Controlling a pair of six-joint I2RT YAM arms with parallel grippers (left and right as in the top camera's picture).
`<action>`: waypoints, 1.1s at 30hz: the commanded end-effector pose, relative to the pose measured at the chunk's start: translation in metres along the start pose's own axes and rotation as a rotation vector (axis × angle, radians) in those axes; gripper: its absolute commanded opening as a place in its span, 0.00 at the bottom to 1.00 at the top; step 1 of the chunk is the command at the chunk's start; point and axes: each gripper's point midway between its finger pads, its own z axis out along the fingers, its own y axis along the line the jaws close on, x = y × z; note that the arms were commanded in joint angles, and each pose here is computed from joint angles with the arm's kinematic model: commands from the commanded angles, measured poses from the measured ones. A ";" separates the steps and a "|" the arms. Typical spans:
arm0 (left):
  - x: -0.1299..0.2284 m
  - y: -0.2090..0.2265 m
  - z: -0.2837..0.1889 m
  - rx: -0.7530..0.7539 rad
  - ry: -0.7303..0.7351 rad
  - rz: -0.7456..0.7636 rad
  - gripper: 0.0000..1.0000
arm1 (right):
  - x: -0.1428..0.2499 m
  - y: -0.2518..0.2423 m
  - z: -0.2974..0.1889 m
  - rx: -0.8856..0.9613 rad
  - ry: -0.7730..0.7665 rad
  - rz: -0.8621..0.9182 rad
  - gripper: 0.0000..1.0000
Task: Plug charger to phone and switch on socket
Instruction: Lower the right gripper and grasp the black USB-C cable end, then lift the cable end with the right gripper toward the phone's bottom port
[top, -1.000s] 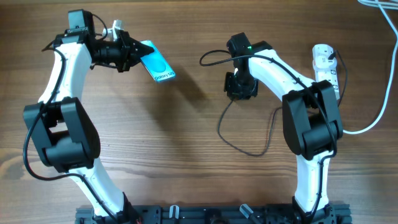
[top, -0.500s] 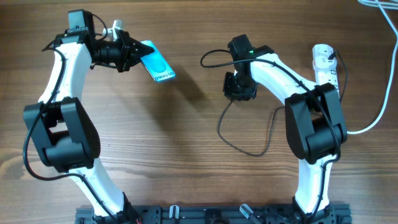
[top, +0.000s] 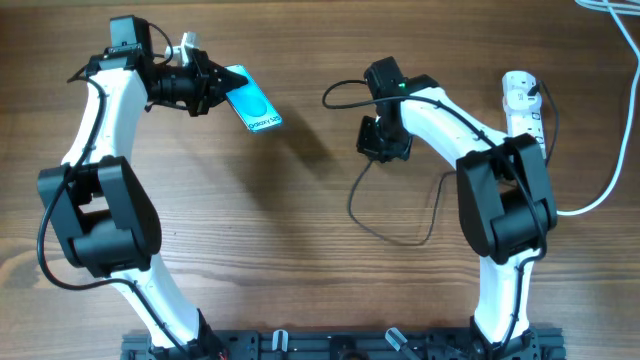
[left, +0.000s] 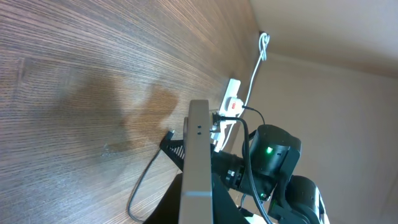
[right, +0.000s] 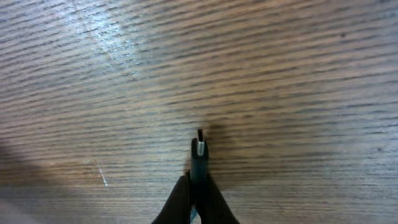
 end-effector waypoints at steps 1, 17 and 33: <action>0.003 -0.010 -0.002 0.022 0.003 0.042 0.04 | 0.016 -0.003 0.037 0.006 0.064 -0.094 0.04; 0.002 -0.010 -0.002 0.019 0.002 0.042 0.04 | -0.008 -0.025 -0.052 0.178 -0.184 -0.138 0.04; 0.002 -0.010 -0.002 0.020 0.002 0.042 0.04 | 0.000 -0.016 0.027 0.165 -0.070 -0.127 0.05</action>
